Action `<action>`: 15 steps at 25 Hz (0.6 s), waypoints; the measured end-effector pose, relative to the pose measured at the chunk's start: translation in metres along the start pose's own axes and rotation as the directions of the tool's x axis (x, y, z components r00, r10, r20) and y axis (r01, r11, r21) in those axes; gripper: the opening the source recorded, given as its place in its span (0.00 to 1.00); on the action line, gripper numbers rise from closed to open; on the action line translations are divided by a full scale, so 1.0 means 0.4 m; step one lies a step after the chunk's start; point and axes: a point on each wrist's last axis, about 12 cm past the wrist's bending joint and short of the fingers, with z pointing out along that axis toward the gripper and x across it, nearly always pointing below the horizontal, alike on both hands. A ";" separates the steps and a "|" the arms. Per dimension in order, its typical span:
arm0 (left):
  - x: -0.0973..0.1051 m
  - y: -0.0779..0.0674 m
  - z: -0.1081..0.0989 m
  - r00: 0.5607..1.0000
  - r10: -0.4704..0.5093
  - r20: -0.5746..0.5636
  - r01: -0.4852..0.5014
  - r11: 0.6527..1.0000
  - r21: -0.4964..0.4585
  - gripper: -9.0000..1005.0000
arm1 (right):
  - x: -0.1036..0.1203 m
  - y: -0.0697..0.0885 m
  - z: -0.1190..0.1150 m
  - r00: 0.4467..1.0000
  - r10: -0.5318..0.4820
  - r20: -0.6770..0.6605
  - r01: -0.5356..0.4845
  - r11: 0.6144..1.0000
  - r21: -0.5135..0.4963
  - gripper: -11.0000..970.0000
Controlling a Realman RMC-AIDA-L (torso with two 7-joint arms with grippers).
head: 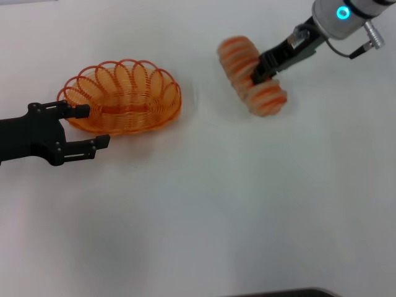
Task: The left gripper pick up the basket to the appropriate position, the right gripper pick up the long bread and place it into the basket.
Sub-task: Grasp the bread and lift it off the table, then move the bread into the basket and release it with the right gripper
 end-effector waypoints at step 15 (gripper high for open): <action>0.000 -0.009 -0.008 1.000 -0.003 0.014 0.003 1.000 0.024 0.76 | -0.079 0.041 -0.085 0.859 -0.284 0.426 0.396 0.896 -0.202 0.17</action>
